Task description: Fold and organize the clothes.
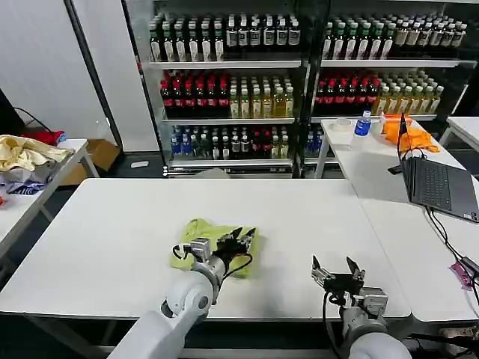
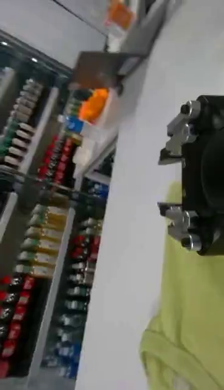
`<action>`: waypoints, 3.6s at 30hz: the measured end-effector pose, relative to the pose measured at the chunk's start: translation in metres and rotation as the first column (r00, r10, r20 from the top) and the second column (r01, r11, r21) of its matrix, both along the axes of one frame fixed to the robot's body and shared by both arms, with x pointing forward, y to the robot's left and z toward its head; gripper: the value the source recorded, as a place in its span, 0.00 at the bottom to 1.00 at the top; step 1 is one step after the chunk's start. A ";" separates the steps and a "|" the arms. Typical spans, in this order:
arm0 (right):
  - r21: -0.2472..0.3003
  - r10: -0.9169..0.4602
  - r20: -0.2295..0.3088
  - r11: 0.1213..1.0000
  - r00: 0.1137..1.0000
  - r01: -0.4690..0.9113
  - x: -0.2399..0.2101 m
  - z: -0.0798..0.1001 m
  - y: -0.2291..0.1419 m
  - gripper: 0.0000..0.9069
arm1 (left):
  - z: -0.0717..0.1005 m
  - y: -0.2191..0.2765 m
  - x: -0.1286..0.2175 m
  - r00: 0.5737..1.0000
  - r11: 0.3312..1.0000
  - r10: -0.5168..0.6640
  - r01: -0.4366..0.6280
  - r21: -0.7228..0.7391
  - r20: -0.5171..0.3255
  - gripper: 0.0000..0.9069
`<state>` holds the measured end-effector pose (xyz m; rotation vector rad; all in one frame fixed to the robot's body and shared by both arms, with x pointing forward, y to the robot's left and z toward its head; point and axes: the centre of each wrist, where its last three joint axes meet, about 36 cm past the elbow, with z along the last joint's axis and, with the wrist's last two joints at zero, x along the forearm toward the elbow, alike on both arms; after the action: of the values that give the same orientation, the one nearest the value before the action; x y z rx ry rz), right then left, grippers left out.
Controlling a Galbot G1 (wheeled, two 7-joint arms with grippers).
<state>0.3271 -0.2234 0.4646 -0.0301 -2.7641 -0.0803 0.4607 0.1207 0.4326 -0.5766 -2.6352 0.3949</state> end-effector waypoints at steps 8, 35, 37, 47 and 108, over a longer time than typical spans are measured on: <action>0.108 0.013 -0.015 0.994 1.000 -0.012 0.028 -0.006 0.015 1.00 | 0.016 0.030 -0.005 0.997 0.992 0.072 -0.069 -0.107 0.029 1.00; 0.450 0.074 -0.180 0.893 0.981 0.015 0.158 -0.032 0.135 0.07 | 0.019 0.151 -0.053 0.929 0.932 0.355 -0.360 0.034 0.105 1.00; 0.453 0.073 -0.192 0.891 0.979 0.022 0.163 -0.034 0.141 0.00 | 0.020 0.152 -0.053 0.927 0.930 0.359 -0.365 0.038 0.109 1.00; 0.431 0.052 -0.232 0.901 0.971 0.055 0.178 -0.041 0.152 0.00 | 0.022 0.157 -0.057 0.924 0.927 0.364 -0.372 0.053 0.119 1.00; -0.200 0.076 0.302 0.980 0.950 -0.015 0.011 -0.041 0.026 1.00 | 0.024 0.137 -0.093 0.942 0.942 0.280 -0.307 0.137 0.186 1.00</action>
<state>0.3377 -0.1971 0.4235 -0.0047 -3.0732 0.2186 0.3681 0.2574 0.4570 -0.1653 -2.8873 0.2191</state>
